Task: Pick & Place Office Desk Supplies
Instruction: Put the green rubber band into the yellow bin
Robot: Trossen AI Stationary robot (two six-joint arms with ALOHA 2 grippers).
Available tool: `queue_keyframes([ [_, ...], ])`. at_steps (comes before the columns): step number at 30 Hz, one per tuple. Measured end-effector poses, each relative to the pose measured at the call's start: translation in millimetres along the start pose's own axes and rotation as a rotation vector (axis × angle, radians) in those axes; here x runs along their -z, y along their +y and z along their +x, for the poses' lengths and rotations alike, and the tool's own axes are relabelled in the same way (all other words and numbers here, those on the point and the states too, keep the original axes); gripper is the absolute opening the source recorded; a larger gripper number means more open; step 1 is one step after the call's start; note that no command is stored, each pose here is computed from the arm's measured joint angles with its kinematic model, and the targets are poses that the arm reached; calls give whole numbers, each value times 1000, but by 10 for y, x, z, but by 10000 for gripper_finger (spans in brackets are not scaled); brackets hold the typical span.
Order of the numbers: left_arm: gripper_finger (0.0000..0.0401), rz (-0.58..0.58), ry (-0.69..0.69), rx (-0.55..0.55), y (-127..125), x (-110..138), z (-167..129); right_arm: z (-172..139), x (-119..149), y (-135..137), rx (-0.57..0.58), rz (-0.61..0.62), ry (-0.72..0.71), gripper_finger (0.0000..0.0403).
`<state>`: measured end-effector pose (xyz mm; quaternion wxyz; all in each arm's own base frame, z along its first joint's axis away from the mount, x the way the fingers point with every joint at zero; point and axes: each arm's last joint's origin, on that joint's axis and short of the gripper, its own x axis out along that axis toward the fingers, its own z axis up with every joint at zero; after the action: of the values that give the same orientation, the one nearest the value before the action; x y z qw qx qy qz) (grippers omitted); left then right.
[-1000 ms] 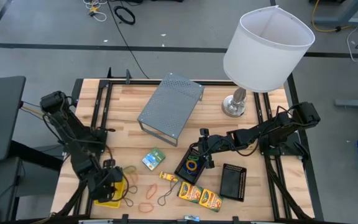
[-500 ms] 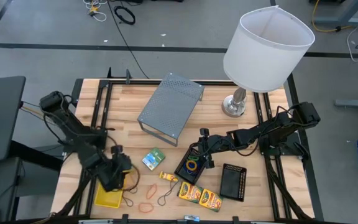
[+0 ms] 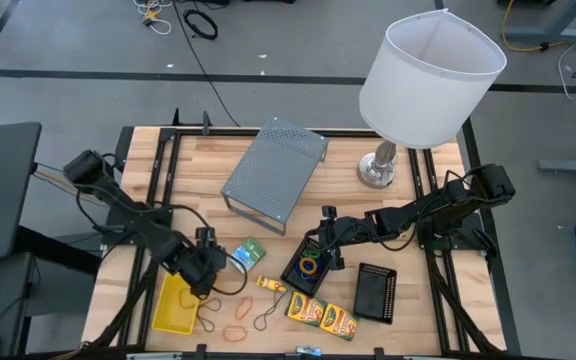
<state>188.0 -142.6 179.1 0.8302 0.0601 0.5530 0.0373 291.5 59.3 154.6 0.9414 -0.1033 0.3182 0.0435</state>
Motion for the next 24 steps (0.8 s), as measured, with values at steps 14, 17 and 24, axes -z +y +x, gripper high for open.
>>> queue_keyframes([
  [14, 213, 74, 113, -45, -57, 39, 248, 0, 7, 1, 0, -4, 7, 188],
  [17, 213, 70, 128, -30, -32, 22, 263, 0, 6, 0, 0, -4, 7, 188],
  [24, 213, 80, 168, -3, 37, -19, 318, 0, 7, 1, 0, -4, 7, 188],
])
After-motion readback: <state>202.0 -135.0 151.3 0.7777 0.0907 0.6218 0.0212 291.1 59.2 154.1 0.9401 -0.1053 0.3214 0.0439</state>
